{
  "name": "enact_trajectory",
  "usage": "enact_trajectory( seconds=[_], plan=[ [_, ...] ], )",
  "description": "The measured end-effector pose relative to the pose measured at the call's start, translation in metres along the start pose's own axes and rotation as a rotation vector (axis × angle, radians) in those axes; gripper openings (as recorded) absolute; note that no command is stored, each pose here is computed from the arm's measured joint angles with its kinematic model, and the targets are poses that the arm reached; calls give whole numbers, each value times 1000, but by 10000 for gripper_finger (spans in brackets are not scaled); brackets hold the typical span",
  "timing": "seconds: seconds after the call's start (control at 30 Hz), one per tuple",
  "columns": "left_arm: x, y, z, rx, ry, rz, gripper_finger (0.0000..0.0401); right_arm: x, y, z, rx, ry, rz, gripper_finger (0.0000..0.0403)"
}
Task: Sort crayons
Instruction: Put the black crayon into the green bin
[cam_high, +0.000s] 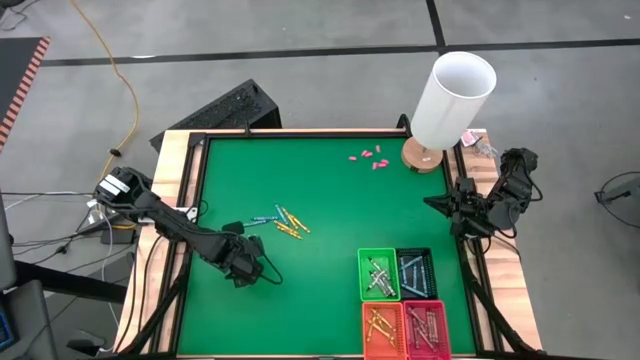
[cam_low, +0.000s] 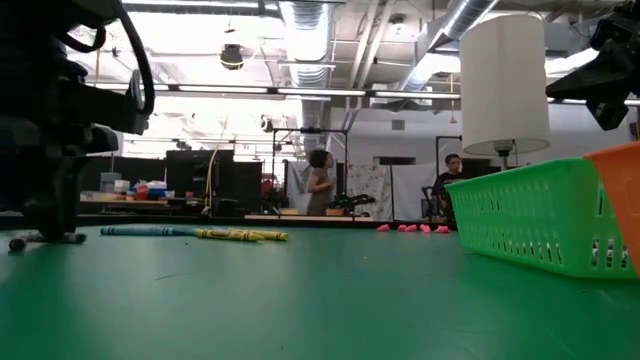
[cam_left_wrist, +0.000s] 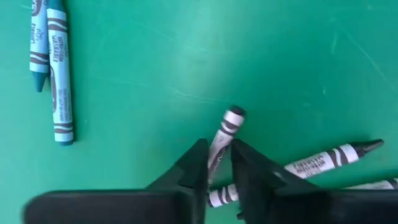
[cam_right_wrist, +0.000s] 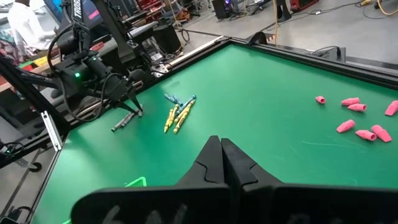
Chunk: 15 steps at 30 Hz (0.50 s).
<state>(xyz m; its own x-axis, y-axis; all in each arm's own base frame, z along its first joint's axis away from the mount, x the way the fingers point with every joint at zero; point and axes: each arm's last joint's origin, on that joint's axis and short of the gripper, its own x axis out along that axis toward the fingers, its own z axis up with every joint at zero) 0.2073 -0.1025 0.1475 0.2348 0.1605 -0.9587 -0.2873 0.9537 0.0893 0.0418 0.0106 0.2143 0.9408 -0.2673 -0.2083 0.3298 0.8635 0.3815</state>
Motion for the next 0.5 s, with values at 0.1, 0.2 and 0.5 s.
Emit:
enact_trajectory(
  seconds=[0.1,0.2,0.5],
  plan=[
    [1,2,3,6,-10,5,17,0,0,0,0,0,0,0],
    [1,3,7,4,-35,-2,6,0,0,0,0,0,0,0],
    [2,4,18,-66,-82,-34,0,0,0,0,0,0,0,0]
  ],
)
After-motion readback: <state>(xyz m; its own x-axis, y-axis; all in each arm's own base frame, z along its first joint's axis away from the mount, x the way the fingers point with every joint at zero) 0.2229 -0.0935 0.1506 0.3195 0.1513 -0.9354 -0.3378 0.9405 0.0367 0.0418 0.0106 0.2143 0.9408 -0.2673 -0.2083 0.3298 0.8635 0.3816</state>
